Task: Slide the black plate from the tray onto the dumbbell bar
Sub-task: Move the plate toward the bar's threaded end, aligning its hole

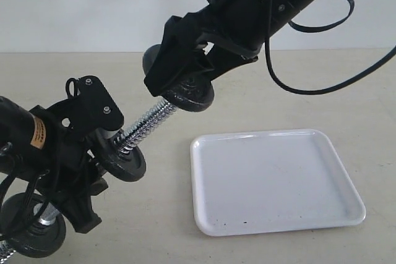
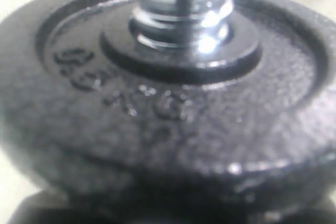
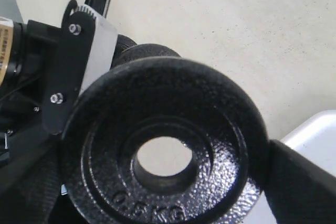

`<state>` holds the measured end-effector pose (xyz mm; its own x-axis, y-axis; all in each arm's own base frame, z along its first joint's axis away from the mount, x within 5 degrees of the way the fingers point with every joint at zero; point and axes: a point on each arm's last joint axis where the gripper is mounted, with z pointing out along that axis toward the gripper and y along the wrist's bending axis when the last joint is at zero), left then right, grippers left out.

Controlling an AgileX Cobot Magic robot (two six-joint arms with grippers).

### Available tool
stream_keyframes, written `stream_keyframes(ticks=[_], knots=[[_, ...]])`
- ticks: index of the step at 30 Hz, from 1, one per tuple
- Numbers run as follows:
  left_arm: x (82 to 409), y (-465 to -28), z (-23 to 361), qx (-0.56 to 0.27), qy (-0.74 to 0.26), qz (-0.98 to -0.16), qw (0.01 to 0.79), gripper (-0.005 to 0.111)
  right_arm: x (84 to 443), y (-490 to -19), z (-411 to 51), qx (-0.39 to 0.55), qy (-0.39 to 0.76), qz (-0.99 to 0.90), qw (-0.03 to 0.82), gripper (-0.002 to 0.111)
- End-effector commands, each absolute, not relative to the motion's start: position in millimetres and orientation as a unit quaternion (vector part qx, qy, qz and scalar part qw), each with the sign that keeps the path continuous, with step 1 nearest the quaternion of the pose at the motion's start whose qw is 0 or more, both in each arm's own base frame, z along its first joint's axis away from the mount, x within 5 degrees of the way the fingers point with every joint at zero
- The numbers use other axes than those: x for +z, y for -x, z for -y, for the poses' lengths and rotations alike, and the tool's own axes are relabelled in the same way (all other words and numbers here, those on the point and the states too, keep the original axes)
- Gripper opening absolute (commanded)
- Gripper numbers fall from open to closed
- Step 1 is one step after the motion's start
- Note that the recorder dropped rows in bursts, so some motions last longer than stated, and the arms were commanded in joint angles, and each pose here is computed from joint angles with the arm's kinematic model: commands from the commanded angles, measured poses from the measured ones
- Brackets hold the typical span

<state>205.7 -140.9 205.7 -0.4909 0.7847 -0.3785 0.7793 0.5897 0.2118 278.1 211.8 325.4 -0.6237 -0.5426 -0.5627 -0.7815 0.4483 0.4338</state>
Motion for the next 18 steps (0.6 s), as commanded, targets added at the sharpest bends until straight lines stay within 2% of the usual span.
stream_keyframes(ticks=[1,18], knots=[[228,-215,149,-0.011,-0.448,-0.838,0.311,0.004,325,-285,-216,0.358,0.381,-0.832,0.184,0.0],[228,-214,150,-0.018,-0.442,-0.841,0.312,0.004,304,-296,-221,0.356,0.371,-0.842,0.16,0.0]])
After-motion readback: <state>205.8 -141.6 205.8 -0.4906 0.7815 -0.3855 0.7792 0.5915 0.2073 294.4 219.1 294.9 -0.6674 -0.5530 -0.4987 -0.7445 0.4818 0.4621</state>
